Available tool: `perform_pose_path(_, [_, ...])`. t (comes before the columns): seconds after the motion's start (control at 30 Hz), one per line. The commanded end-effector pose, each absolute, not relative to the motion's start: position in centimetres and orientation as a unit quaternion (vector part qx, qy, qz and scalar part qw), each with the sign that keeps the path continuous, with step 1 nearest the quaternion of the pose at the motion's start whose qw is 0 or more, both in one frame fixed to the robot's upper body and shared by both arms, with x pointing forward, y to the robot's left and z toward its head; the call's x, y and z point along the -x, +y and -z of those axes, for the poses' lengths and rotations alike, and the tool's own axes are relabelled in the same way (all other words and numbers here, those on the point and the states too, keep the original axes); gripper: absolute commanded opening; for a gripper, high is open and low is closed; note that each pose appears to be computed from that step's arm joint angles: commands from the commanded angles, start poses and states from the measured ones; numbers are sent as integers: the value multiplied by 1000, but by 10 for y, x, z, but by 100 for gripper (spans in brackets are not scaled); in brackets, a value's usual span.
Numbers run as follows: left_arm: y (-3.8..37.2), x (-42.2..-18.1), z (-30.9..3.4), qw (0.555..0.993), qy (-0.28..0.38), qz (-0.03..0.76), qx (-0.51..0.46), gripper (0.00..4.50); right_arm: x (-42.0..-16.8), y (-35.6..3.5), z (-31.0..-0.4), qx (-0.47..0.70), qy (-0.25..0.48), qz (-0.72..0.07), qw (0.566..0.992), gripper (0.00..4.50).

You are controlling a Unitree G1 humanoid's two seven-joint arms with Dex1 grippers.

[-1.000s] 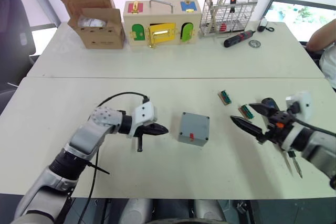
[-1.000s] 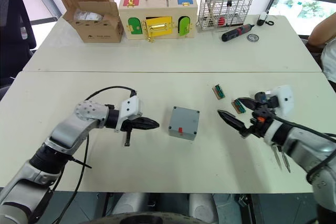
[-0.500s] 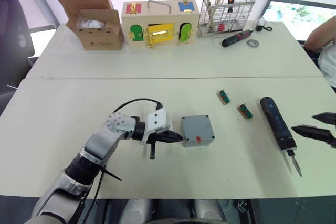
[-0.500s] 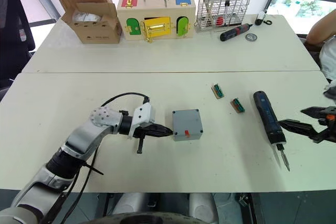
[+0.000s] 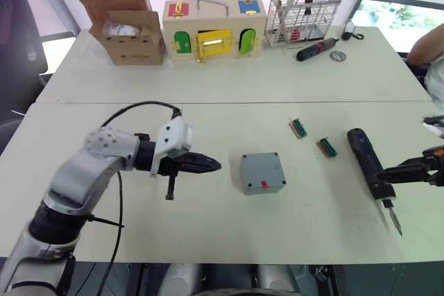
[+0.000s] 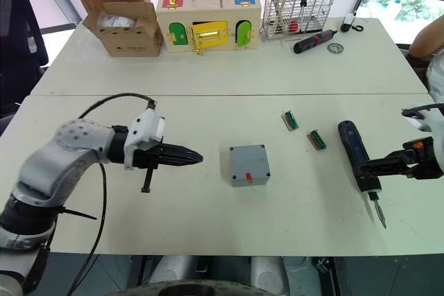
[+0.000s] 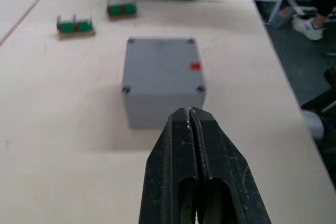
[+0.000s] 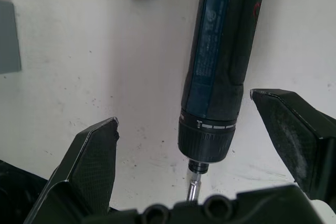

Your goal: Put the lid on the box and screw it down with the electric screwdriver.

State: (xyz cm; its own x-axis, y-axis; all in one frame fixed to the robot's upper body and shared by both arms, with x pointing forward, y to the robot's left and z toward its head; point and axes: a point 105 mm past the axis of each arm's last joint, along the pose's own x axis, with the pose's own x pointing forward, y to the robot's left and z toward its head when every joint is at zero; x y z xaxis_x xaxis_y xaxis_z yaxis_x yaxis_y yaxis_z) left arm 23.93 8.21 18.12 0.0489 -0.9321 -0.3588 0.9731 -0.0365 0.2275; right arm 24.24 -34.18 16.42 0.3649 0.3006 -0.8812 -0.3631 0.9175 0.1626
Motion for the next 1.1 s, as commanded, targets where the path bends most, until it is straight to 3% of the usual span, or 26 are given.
perform_pose_path(0.03, [74,-226,-179,663,36,701,-259,0,-246,-344,-161,26,546,-187,816,449])
perform_pose_path(0.23, [66,-222,-173,663,37,704,-250,0,-260,-338,-147,17,563,-168,809,449])
perform_pose_path(0.47, [64,-223,-169,669,38,701,-245,0,-254,-337,-126,42,602,-159,781,449])
perform_pose_path(0.8, [62,-223,-169,675,36,697,-239,0,-261,-339,-114,57,605,-136,782,191])
perform_pose_path(1.1, [63,-227,-168,681,39,691,-240,0,-264,-336,-105,59,616,-142,773,189])
